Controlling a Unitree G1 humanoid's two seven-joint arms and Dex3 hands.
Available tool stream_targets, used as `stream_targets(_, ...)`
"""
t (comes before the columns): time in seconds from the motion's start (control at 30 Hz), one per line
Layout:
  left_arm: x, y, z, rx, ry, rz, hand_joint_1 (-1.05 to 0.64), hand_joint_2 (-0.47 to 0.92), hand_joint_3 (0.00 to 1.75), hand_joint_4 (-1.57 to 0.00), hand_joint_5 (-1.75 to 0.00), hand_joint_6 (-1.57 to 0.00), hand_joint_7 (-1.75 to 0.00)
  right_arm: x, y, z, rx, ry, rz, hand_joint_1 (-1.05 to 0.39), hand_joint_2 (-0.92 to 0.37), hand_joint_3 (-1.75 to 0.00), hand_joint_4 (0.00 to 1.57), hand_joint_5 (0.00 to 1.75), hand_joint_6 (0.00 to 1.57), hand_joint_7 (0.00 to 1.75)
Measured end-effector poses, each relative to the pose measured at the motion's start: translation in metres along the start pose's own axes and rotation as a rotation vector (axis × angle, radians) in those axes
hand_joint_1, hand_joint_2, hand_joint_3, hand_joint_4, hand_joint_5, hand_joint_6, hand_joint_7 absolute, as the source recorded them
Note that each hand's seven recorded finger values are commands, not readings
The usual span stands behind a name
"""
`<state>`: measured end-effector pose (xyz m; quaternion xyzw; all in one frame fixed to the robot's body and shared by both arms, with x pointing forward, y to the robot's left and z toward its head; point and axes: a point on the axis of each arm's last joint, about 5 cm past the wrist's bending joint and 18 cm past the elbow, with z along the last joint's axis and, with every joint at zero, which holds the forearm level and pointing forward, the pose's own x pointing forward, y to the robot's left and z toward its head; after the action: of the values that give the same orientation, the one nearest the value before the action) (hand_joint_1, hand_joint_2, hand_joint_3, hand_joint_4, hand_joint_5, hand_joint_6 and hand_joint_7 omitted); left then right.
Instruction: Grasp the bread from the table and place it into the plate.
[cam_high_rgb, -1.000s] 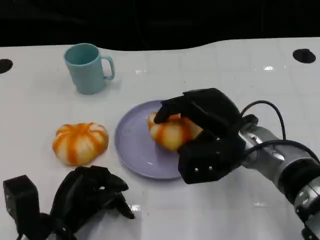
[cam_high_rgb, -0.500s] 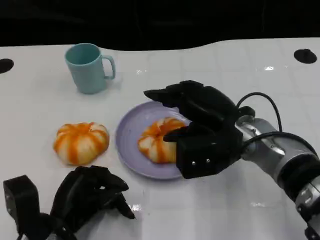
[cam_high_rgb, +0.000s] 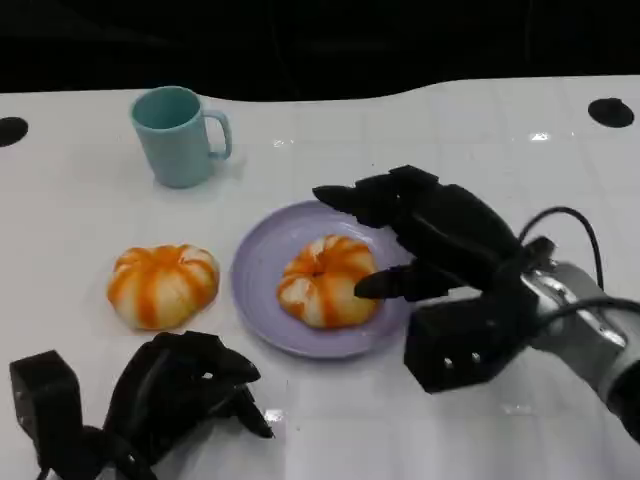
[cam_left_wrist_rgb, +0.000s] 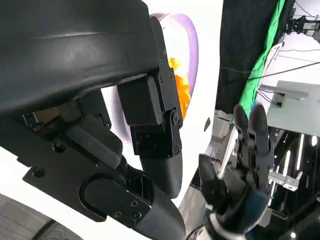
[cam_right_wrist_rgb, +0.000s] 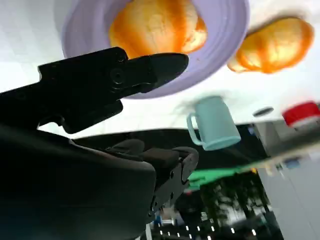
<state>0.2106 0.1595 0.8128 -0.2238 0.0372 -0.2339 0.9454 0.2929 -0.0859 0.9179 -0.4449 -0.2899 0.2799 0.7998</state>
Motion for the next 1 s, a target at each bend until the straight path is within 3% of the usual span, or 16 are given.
stream_targets(0.2, 0.0, -0.001, 0.0, -0.002, -0.001, 0.006, -1.05, 0.72, 0.0, -1.57, -0.6, -1.57, -0.21, -0.027, 0.0087, -0.004, 0.031, -0.033, -0.165, -0.26, -0.88, 0.0, 0.59, 0.78, 0.82, 0.23)
stream_targets(0.27, 0.0, -0.001, 0.0, -0.002, -0.001, 0.008, -1.05, 0.72, 0.0, -1.57, -0.61, -1.57, -0.21, -0.033, 0.0104, -0.004, 0.033, -0.043, -0.211, -0.18, -0.88, 0.0, 0.65, 0.98, 0.89, 0.34)
stream_targets(0.3, 0.001, -0.001, -0.001, -0.002, -0.001, 0.007, -1.05, 0.72, 0.0, -1.57, -0.61, -1.57, -0.21, -0.036, 0.0111, -0.004, 0.037, -0.046, -0.233, -0.16, -0.88, -0.02, 0.68, 1.14, 0.89, 0.46)
stream_targets(0.33, 0.001, -0.001, -0.001, -0.002, -0.001, 0.007, -1.05, 0.72, 0.0, -1.57, -0.61, -1.57, -0.21, -0.039, 0.0119, -0.003, 0.044, -0.048, -0.253, -0.13, -0.87, -0.06, 0.7, 1.33, 0.83, 0.7)
stream_targets(0.37, 0.001, -0.001, -0.001, -0.001, 0.0, 0.007, -1.05, 0.72, 0.0, -1.57, -0.61, -1.57, -0.21, -0.044, 0.0124, -0.004, 0.049, -0.048, -0.273, -0.12, -0.83, -0.15, 0.72, 1.42, 0.78, 0.85)
stream_targets(0.43, 0.001, -0.001, -0.001, 0.0, 0.0, 0.011, -1.05, 0.72, 0.0, -1.57, -0.61, -1.57, -0.22, -0.053, 0.014, -0.004, 0.057, -0.051, -0.295, -0.09, -0.57, -0.65, 0.75, 1.55, 0.75, 1.03)
stream_targets(0.57, 0.001, -0.002, -0.001, -0.001, 0.001, 0.012, -1.05, 0.72, 0.0, -1.57, -0.62, -1.57, -0.22, -0.072, 0.0144, -0.007, 0.063, -0.057, -0.31, -0.03, -0.39, -1.07, 0.85, 1.6, 0.82, 1.13)
stream_targets(0.8, 0.002, -0.003, -0.001, -0.003, 0.001, 0.012, -1.05, 0.72, 0.0, -1.57, -0.61, -1.57, -0.21, -0.103, 0.0073, -0.014, 0.049, -0.039, -0.32, -0.06, -0.39, -1.23, 0.88, 1.66, 0.86, 1.17)
stream_targets(0.9, 0.002, -0.003, -0.001, -0.002, 0.001, 0.011, -1.05, 0.72, 0.0, -1.57, -0.61, -1.57, -0.21, -0.116, 0.0061, -0.015, 0.062, -0.02, -0.311, -0.06, -0.33, -1.36, 0.91, 1.65, 0.88, 1.18)
stream_targets(1.0, 0.002, -0.003, -0.001, -0.001, 0.001, 0.011, -1.05, 0.72, 0.0, -1.57, -0.6, -1.57, -0.21, -0.125, 0.0077, -0.012, 0.078, -0.012, -0.305, -0.1, -0.29, -1.4, 0.91, 1.73, 0.86, 1.33)
